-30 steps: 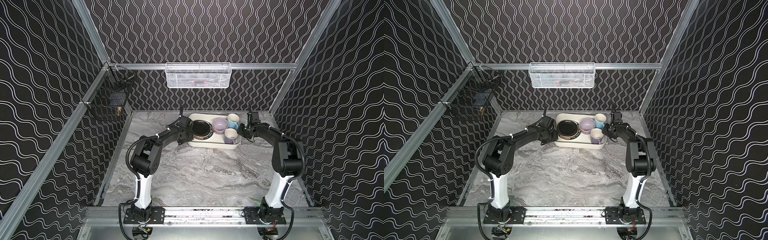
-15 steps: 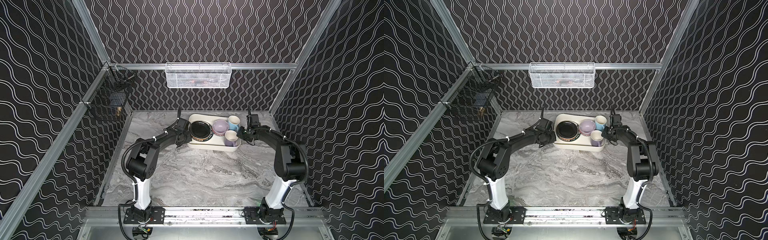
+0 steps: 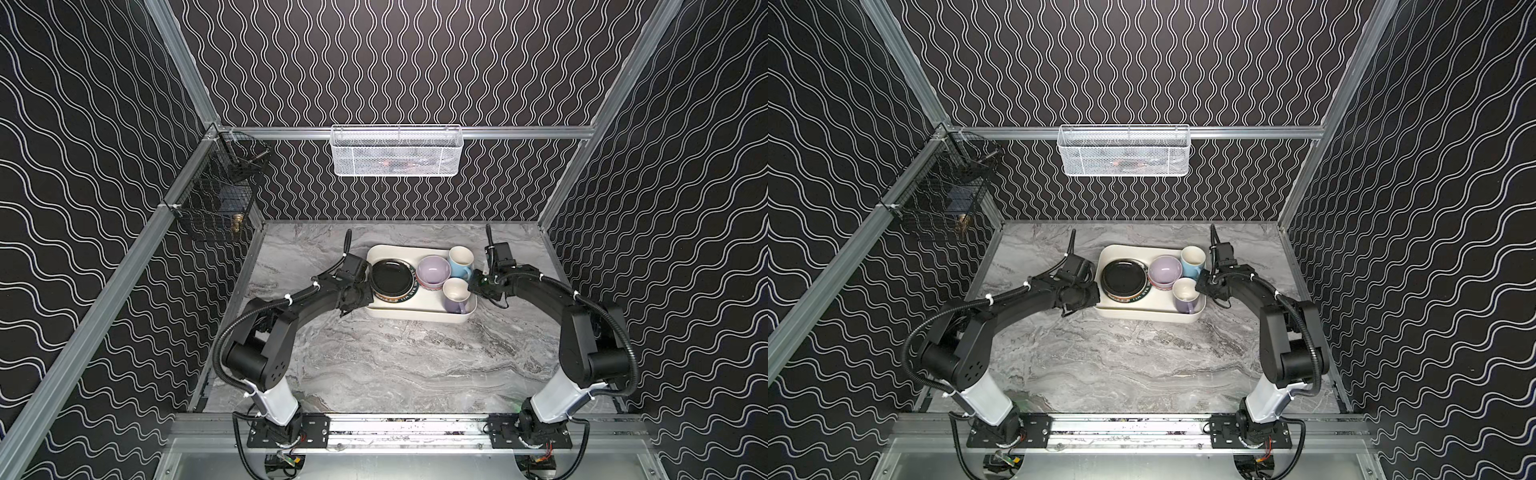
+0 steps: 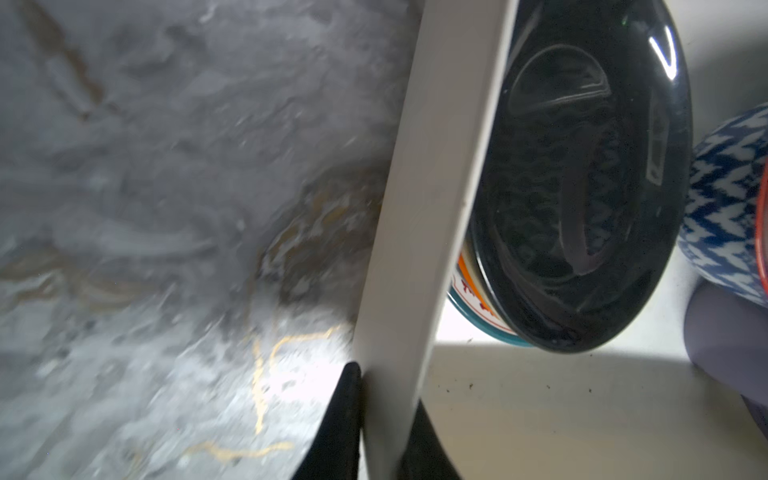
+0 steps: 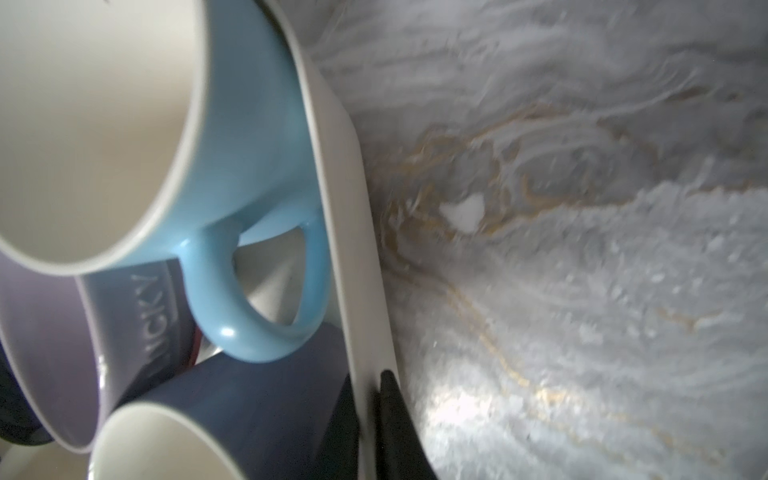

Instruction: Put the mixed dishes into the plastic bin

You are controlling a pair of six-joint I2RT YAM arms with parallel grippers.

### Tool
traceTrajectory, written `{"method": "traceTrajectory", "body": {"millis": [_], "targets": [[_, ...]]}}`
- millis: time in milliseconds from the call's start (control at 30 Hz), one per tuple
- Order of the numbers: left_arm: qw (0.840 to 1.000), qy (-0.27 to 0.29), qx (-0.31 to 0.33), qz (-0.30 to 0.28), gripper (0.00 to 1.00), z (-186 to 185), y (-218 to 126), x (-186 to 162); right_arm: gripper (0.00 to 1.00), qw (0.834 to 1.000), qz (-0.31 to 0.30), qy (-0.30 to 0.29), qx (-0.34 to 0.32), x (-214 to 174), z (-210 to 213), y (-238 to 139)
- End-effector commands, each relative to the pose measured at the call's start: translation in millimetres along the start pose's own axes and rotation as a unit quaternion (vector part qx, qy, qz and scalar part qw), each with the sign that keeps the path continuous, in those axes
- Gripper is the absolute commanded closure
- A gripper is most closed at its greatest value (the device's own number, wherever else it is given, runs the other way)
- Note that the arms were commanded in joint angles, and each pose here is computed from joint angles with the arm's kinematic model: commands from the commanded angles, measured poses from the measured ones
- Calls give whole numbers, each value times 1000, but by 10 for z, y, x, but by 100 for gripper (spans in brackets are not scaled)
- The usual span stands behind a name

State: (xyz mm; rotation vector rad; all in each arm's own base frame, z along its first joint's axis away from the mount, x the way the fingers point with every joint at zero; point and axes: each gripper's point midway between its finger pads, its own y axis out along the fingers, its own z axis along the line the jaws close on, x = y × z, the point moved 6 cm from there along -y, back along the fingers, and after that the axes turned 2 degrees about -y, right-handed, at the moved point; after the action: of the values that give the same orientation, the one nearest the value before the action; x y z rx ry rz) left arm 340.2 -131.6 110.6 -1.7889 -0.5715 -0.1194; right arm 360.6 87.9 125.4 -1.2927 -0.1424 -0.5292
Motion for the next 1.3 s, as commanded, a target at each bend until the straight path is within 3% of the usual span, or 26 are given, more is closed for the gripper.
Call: {"method": "traceTrajectory", "body": {"millis": [0,300,367,433,467,533,567,633,667,867,1033,1133,1267], "targets": [[998,3,35,47,82,210,-76,-284,87,1000,0,-5,-19,-170,59,-47],[997,-7,51,58,81,428,-132,-552,85,999,18,-21,-26,-547,131,-59],[997,-8,53,57,80,450,-148,-573,81,999,11,-24,-27,-535,129,-107],[998,-7,47,51,74,444,-186,-569,71,999,-1,-27,-27,-508,128,-191],[998,-7,49,43,70,447,-218,-553,65,999,-8,-30,-26,-489,133,-241],[998,-4,54,23,48,446,-315,-487,50,999,-30,-34,-23,-435,148,-390],[998,0,55,13,39,437,-364,-454,37,998,-42,-36,-22,-405,152,-464],[998,3,59,-11,2,419,-482,-365,6,997,-65,-39,-19,-357,160,-629],[998,6,61,-21,2,407,-527,-327,1,996,-76,-41,-15,-336,169,-704],[988,10,84,-127,2,326,-851,70,1,988,-150,-29,-22,-173,155,-1071],[956,14,93,-277,2,319,-1086,395,1,973,-229,2,-29,-29,114,-1348],[939,26,69,-337,2,263,-1224,499,1,957,-284,8,-57,49,32,-1538],[907,76,106,-401,2,363,-1258,511,1,936,-338,-21,-99,118,-61,-1691]]}}
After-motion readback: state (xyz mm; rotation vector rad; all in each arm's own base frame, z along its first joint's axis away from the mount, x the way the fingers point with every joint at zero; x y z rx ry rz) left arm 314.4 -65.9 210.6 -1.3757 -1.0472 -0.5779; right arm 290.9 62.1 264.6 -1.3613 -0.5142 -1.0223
